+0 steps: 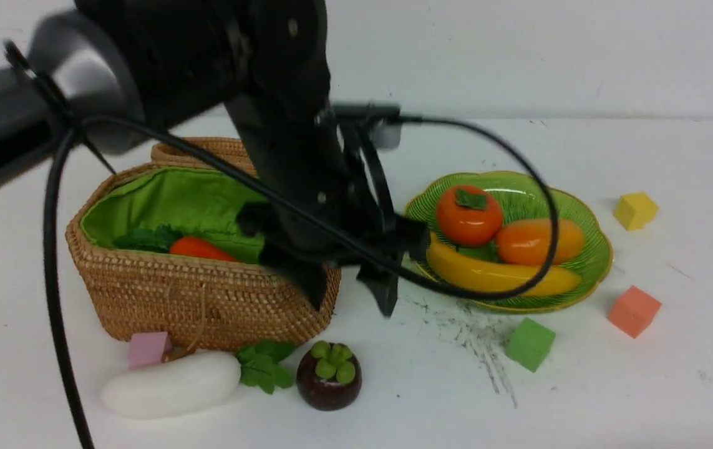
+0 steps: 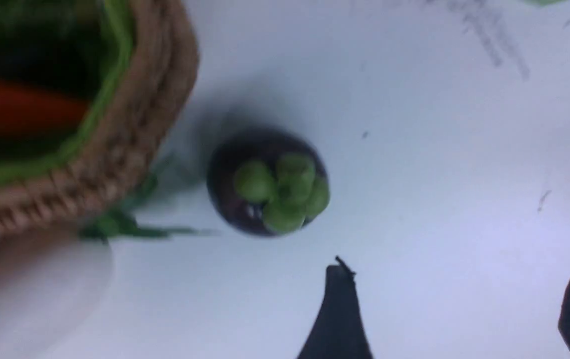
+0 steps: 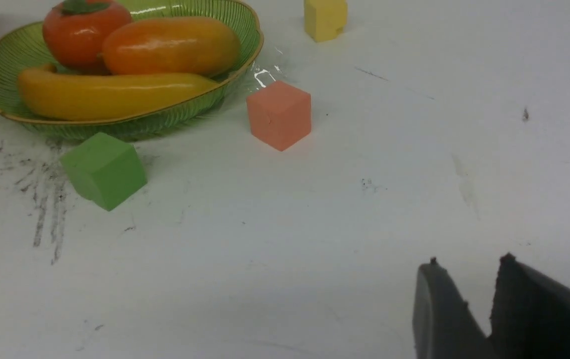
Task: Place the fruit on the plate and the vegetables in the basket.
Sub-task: Grab a mangosteen with your left arm and put it on the plate on the right
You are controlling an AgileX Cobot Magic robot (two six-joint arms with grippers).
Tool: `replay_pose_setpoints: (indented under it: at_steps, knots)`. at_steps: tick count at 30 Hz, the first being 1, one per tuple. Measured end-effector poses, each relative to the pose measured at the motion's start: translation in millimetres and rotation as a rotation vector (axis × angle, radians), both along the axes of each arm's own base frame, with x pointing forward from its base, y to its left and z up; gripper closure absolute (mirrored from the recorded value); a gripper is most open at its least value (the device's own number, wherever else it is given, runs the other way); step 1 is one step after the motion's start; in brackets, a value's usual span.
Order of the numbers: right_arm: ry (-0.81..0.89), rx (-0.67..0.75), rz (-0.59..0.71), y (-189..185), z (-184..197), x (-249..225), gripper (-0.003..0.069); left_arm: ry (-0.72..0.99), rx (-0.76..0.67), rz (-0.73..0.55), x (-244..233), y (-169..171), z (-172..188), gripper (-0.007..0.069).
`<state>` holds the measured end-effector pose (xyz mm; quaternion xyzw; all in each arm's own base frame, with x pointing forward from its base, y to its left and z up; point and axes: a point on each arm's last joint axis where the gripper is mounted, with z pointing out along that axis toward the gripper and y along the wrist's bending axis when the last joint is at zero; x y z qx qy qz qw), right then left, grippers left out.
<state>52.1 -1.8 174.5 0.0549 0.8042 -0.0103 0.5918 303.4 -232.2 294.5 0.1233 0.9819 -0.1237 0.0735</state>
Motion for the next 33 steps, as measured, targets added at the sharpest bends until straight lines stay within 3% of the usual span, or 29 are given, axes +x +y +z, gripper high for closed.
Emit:
replay_pose_setpoints:
  at_steps: [6, 19, 33]
  knots:
    - [0.000, 0.000, 0.000, 0, 0, 0, 0.0459, 0.046, 0.085, 0.206, 15, -1, -51, 0.0085]
    - [0.000, 0.001, 0.000, 0, 0, 0, 0.0445, 0.071, 0.149, 0.223, 28, -7, -91, 0.0085]
    - [0.000, 0.001, 0.000, 0, 0, 0, 0.0437, 0.087, 0.131, 0.178, 27, -9, -93, 0.0133]
